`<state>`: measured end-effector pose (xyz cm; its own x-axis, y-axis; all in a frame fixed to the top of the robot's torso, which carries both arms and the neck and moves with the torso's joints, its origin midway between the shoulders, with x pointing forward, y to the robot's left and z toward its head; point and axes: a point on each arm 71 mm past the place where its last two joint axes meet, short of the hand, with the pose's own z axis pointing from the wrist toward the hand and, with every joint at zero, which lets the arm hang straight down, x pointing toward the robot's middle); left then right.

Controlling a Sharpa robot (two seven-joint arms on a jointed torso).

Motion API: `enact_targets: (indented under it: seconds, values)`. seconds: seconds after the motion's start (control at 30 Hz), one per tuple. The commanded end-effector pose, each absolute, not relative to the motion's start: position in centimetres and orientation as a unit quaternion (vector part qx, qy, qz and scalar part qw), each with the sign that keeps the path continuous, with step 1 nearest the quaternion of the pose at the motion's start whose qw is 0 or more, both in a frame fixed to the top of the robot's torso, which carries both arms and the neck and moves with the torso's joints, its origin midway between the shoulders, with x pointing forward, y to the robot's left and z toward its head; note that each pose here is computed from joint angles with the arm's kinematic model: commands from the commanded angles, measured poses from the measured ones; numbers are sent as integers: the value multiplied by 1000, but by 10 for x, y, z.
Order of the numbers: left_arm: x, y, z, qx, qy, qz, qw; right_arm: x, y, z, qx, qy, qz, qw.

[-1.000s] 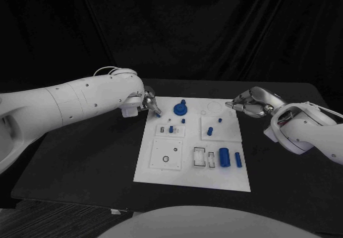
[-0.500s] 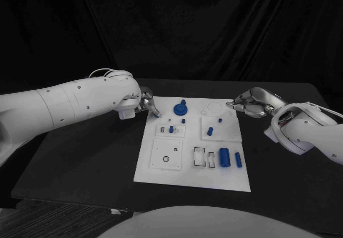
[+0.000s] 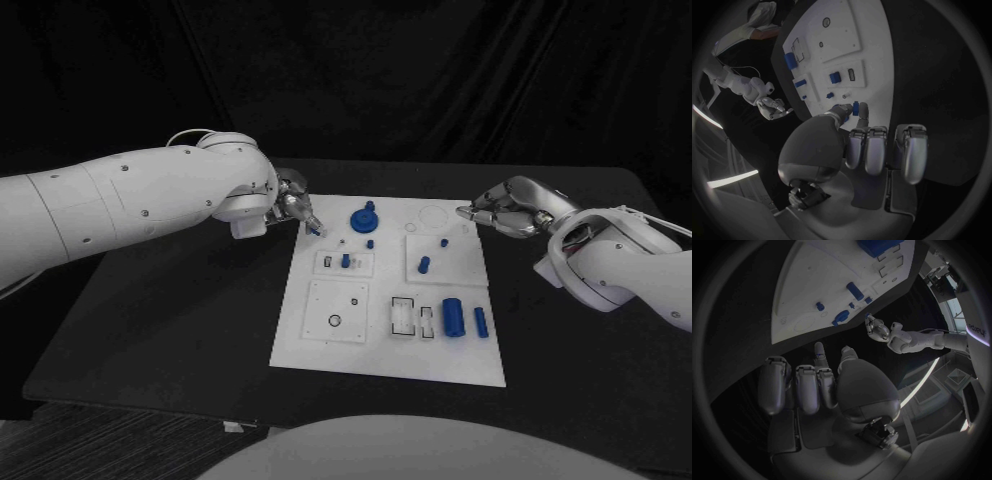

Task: Assemble the parts on the task board

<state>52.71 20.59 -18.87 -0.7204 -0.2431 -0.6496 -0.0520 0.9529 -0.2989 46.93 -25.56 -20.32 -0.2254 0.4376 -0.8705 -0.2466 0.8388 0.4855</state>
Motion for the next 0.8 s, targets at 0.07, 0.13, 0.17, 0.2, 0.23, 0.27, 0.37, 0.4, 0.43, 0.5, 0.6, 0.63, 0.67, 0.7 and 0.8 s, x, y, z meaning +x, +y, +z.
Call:
enact_targets:
  seconds: [0.07,0.13,0.17,0.2,0.23,0.27,0.37,0.4,0.43,0.5,0.6,0.63,0.67,0.7,0.8]
  values:
    - [519,200,-190,-78,933,-144,322,469,-257,-205,70,737,268,616]
    - [517,198,-190,-75,934,-146,317,469,-256,-205,70,737,269,616]
    - [517,197,-190,-73,935,-146,315,469,-256,-205,70,737,269,616]
    - [516,196,-191,-71,935,-146,314,469,-256,-205,70,737,269,616]
    - [516,195,-191,-68,936,-145,314,469,-255,-205,69,737,270,616]
    - [515,195,-192,-64,936,-143,315,469,-255,-205,69,737,270,616]
    - [514,193,-194,-55,937,-138,315,469,-254,-206,69,737,271,616]
    - [514,192,-195,-52,938,-137,314,469,-254,-206,69,737,271,616]
    - [513,192,-196,-51,938,-136,314,469,-254,-206,69,737,271,616]
    - [513,191,-198,-50,938,-135,314,469,-254,-206,69,737,271,616]
    - [512,190,-201,-51,938,-135,314,469,-254,-206,68,737,271,615]
    - [512,190,-202,-51,938,-135,314,469,-254,-206,68,737,271,615]
    - [512,190,-203,-51,938,-135,314,469,-254,-206,68,737,271,615]
    - [512,189,-204,-52,938,-135,315,469,-254,-206,68,737,271,615]
    - [512,189,-206,-53,938,-135,316,469,-254,-206,68,737,272,615]
